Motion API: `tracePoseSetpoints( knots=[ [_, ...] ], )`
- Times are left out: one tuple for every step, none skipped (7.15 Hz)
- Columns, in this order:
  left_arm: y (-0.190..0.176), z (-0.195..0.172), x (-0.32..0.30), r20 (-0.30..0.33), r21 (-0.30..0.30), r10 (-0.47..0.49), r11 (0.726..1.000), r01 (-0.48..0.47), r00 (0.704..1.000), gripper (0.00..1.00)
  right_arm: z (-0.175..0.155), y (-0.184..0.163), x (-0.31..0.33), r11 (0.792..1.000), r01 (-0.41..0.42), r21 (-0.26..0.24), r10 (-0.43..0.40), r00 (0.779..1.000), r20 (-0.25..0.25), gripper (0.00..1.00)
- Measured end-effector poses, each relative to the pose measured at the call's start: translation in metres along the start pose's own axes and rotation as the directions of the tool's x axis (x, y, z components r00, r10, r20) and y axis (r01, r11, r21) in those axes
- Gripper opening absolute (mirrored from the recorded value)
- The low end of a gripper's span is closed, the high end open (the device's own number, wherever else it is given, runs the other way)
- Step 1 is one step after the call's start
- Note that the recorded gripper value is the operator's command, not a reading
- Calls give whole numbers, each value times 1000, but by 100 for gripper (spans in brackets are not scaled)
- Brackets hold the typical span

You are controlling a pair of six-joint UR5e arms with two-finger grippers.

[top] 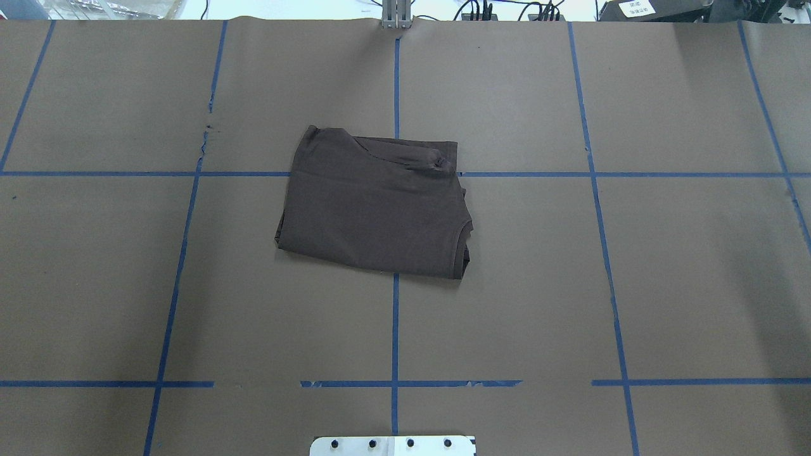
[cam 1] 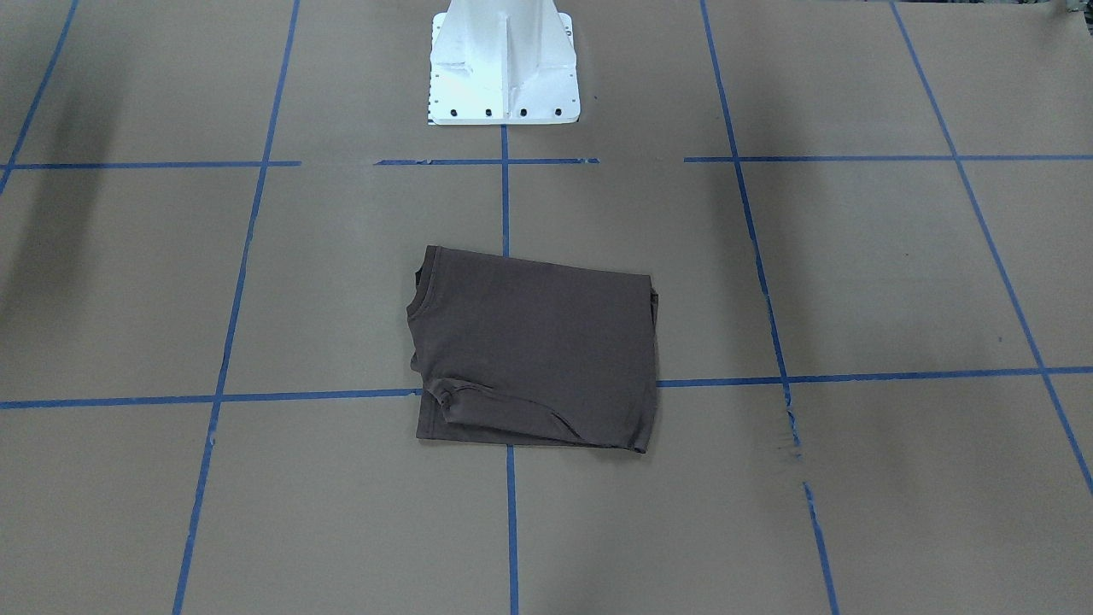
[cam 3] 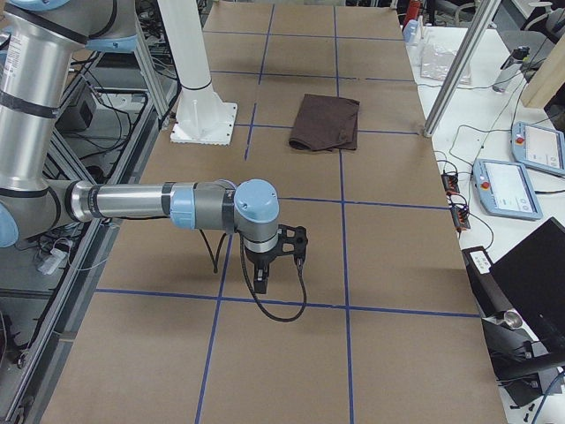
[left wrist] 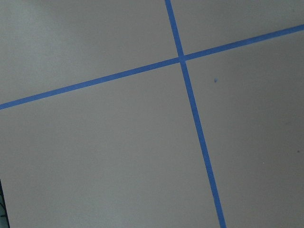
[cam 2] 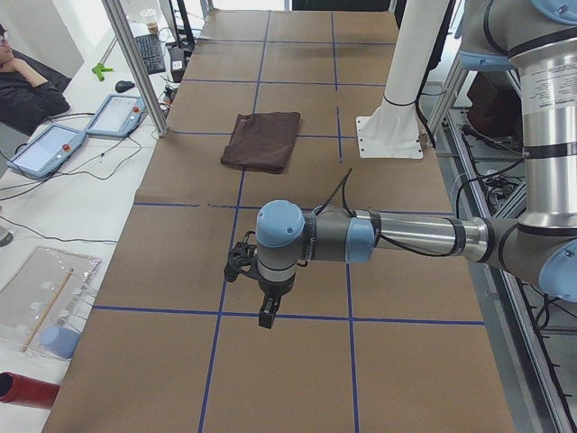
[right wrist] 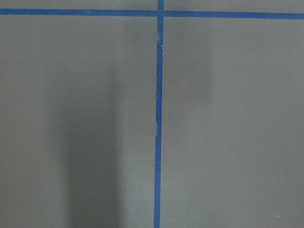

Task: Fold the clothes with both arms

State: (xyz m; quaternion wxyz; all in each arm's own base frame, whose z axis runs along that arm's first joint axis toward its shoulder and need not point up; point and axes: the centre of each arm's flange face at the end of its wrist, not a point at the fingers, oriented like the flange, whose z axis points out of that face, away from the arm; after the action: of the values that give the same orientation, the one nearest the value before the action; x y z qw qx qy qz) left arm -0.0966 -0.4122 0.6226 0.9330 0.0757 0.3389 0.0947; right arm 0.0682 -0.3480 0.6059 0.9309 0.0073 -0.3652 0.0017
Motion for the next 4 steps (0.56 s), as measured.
tracePoseSetpoints(
  knots=[
    [2, 2, -1, -1, -5, -4, 1000, 4, 1000, 100, -1, -1, 0, 1000, 1, 2, -1, 1000, -3, 100],
    [8, 5, -2, -3, -11, -10, 1000, 10, 1000, 100, -1, -1, -1, 1000, 0, 3, 0, 1000, -4, 100],
    [14, 8, -3, -5, -19, -16, 1000, 16, 1000, 100, -2, -1, -1, 1000, -2, 4, 2, 1000, -3, 100],
    [18, 10, -4, -6, -24, -21, 999, 21, 1000, 100, -1, 0, -1, 1000, -5, 2, 5, 1000, -2, 100]
  ],
)
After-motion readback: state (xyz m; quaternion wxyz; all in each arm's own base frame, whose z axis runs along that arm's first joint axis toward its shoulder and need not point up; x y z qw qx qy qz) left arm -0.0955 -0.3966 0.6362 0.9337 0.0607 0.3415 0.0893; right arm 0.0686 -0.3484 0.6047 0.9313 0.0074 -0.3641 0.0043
